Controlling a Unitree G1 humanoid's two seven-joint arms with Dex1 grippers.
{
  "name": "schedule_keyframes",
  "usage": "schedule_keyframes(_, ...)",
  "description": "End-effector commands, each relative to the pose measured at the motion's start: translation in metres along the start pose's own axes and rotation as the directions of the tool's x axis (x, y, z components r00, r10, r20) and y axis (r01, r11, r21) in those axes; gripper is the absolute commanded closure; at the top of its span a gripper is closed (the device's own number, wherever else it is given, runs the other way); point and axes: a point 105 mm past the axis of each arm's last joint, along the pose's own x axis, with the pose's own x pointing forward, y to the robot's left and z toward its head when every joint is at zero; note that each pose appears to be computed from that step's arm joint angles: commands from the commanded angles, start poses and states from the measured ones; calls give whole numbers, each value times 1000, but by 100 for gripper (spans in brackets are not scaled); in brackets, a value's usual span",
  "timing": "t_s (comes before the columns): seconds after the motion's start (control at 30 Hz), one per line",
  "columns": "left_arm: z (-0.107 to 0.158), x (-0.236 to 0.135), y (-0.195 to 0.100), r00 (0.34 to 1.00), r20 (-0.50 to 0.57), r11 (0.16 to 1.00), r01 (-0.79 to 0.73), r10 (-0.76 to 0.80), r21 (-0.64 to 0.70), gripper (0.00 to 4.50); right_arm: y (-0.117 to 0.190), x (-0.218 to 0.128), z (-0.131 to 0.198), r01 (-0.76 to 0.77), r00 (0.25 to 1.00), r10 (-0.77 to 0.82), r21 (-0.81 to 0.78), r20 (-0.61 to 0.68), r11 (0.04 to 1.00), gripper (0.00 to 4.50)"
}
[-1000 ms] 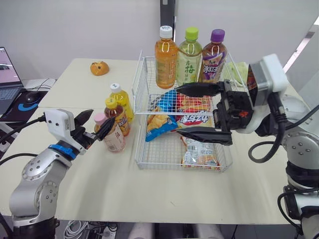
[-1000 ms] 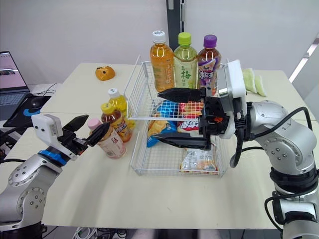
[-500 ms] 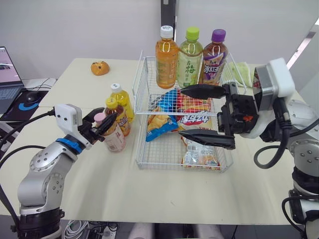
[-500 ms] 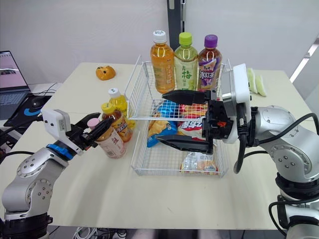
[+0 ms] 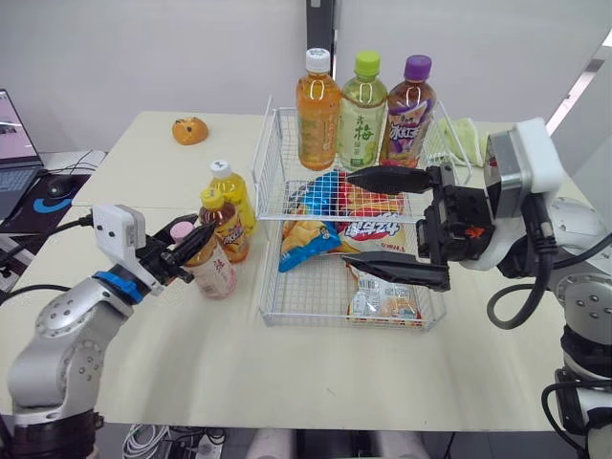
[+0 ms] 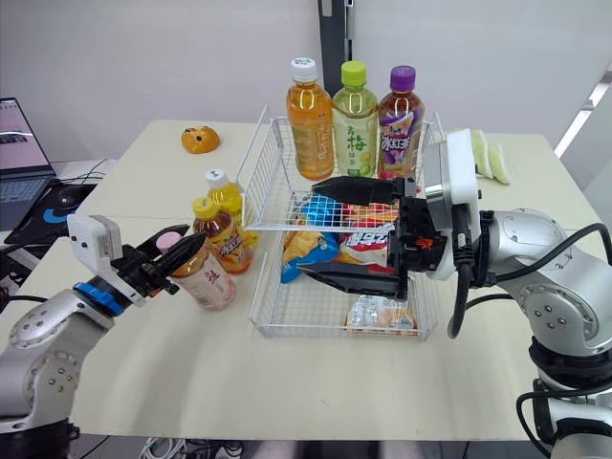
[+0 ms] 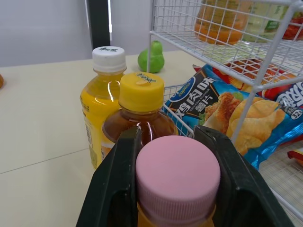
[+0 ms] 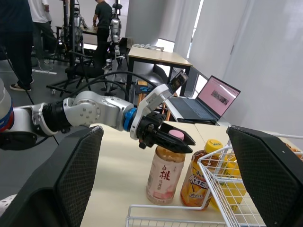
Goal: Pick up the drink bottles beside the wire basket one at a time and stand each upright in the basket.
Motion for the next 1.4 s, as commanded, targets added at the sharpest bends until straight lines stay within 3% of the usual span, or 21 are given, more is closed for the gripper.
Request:
schedule_keyframes(0.03,64,-8,-4,989,91,992,109,-114,59,312,-5,-1,7,14,1000,-13,-43,26,999,0)
schedule_keyframes(0.17,103,-16,-13,967,41,967,252,-253,24,312,-8,0,6,22,999,-21,-48,31,999,0)
schedule_keyframes(0.33,164,-19,-23,928,58,930,364,-367,50,312,-19,0,7,53,998,-50,-47,46,998,0)
schedule_keyframes(0.5,204,-14,-50,855,52,855,509,-515,100,312,-27,-3,2,97,995,-96,-68,12,993,0)
schedule_keyframes(0.67,235,9,-69,756,115,763,627,-645,157,312,-36,-9,0,171,985,-172,-88,-10,981,0)
schedule_keyframes(0.93,238,72,-126,490,155,513,828,-858,225,312,-39,-32,3,338,934,-351,-149,-71,929,0)
schedule_keyframes(1.03,233,96,-141,436,168,466,846,-884,259,312,-38,-41,5,400,904,-418,-169,-87,901,0)
schedule_keyframes(1.23,208,136,-171,388,165,421,849,-907,321,312,-30,-61,12,513,834,-541,-210,-111,833,0)
schedule_keyframes(1.4,188,161,-186,406,127,423,824,-905,378,312,-14,-77,16,578,775,-615,-231,-146,783,0)
